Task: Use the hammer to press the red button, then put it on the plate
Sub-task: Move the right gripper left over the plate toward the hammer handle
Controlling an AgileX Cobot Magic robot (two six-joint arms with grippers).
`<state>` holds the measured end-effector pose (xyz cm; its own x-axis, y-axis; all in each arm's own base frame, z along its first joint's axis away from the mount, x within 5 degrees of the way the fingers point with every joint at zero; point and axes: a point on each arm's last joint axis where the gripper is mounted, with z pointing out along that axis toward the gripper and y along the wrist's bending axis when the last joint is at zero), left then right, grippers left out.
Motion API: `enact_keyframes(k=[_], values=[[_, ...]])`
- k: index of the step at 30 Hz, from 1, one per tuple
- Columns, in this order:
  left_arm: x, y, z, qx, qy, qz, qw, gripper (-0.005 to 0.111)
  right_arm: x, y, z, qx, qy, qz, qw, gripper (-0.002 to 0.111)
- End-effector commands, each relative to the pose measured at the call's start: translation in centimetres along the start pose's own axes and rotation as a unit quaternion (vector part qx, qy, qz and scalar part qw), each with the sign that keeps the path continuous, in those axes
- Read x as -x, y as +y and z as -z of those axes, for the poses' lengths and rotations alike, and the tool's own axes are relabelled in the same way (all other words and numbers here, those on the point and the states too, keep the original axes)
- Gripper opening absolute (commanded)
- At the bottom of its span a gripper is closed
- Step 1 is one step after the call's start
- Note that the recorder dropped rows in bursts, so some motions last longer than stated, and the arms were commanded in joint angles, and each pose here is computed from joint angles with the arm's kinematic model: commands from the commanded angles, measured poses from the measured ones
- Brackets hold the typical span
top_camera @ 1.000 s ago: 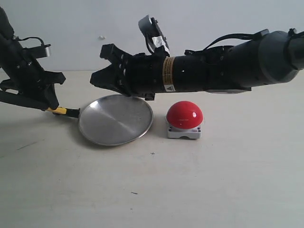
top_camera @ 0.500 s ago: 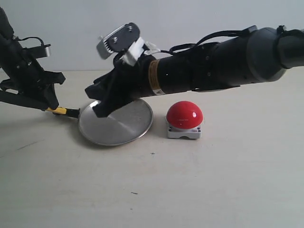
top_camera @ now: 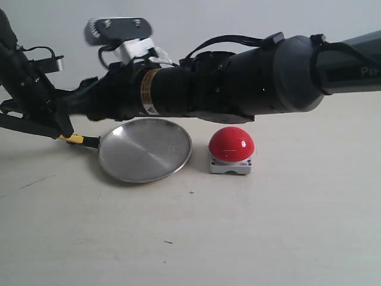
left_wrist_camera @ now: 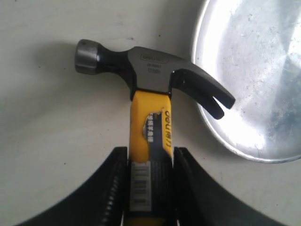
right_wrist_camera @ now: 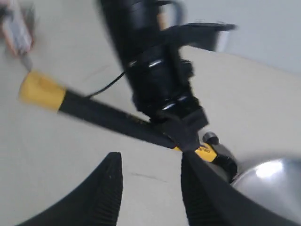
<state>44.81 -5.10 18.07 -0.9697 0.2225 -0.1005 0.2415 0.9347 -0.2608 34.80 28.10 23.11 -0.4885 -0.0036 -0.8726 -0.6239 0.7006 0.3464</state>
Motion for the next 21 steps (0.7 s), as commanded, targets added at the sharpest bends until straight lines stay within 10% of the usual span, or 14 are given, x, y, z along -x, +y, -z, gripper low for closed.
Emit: enact_keyframes(k=[1, 8, 21], values=[[0.0, -0.5, 0.2, -0.018, -0.003, 0.002, 1.0, 0.0, 0.3, -0.8, -0.1, -0.029, -0.03, -0.311, 0.949, 0.041], [0.0, -0.6, 0.0, -0.029, -0.004, -0.006, 1.0, 0.0, -0.7, 0.0, -0.3, 0.015, 0.022, -0.056, 0.998, 0.04], [0.0, -0.1, -0.7, -0.016, 0.008, -0.011, 1.0, 0.0, -1.8, 0.5, -0.6, 0.046, 0.068, -0.088, 0.993, 0.04]])
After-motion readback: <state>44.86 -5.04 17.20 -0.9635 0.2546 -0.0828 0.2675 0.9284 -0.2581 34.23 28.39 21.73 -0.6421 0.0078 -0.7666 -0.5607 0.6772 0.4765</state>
